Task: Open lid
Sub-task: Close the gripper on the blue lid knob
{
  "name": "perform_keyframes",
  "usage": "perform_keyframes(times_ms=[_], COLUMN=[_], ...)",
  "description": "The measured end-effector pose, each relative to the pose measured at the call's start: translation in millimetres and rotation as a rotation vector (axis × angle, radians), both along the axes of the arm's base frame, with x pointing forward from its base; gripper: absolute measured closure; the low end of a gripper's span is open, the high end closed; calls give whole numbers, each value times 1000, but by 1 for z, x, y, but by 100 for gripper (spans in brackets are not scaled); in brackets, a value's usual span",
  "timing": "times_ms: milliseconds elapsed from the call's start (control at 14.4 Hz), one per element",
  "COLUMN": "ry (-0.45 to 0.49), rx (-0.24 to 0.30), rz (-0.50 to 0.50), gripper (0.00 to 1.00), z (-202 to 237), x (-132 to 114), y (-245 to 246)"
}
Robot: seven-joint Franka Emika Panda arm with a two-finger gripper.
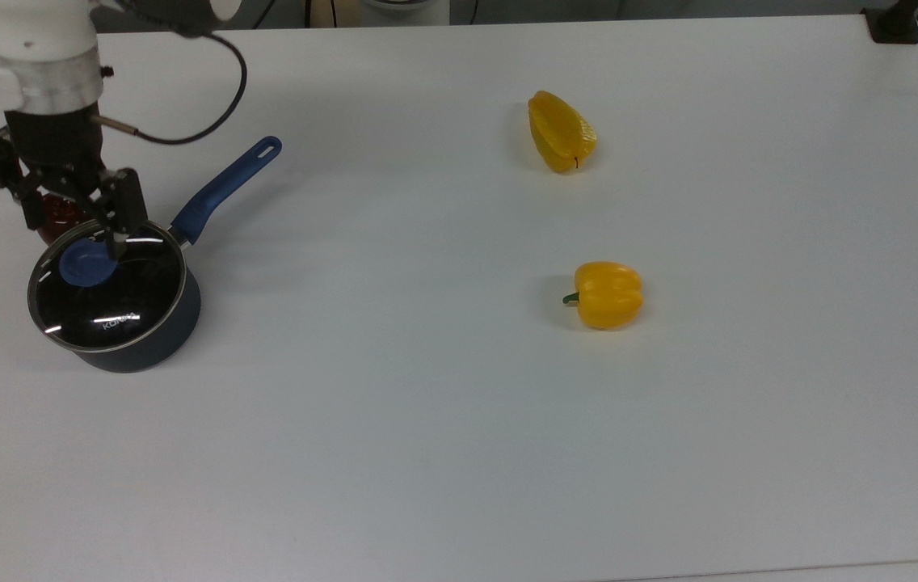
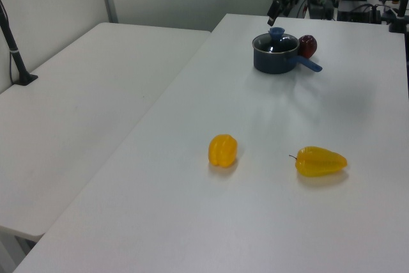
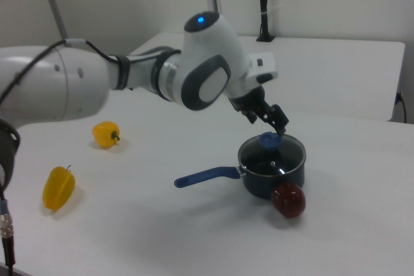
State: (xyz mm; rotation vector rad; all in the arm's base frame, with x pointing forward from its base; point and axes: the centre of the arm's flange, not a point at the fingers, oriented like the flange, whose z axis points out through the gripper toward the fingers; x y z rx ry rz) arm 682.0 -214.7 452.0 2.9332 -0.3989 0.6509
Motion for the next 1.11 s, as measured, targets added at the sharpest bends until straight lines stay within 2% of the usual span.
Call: perform_keyframes(times_ms=[348,556,765,834,973,1113], ry=[-4,-3,-1,0,0,1], rx=[0,0,0,-1,-3,-4], rz=[5,9,9,11,13,15], gripper=[0,0,4,11,33,34], z=[-37,-37,-38,-39,-38,-38], x=[10,11,10,10,10,10], y=[-4,-3,-3,-3,-4,-3])
